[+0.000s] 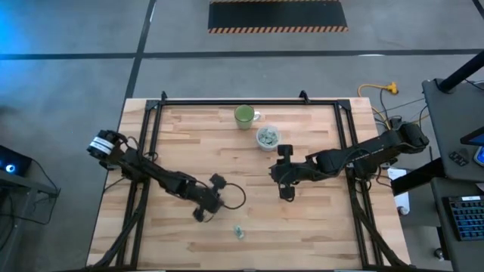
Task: Pick and place Stevia / Truvia into bins
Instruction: Put the stevia packet into the transparent container
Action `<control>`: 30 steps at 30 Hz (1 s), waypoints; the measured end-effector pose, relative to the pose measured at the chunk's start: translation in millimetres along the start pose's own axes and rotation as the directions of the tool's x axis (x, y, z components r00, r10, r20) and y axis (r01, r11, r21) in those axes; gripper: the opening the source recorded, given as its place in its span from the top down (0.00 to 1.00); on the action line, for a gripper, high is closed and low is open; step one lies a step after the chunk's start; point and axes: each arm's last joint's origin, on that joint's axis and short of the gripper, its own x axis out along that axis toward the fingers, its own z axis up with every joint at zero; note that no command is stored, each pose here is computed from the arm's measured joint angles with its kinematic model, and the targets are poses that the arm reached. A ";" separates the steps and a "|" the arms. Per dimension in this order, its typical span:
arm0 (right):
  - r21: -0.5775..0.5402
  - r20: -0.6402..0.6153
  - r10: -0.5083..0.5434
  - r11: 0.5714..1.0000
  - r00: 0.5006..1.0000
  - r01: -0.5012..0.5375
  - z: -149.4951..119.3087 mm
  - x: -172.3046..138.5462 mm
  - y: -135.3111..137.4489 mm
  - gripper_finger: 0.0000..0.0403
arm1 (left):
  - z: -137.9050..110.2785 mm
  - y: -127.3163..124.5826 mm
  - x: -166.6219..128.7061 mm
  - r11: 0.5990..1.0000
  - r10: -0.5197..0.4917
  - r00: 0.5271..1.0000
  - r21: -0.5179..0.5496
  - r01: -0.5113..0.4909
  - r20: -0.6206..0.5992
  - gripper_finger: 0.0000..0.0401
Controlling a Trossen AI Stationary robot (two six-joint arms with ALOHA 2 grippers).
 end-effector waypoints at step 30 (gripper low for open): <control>0.036 -0.032 0.016 0.999 0.999 -0.015 -3.5 -1.2 2.6 0.80 | -35.7 238.6 -1.2 0.792 0.604 0.741 -0.322 -0.518 0.294 0.98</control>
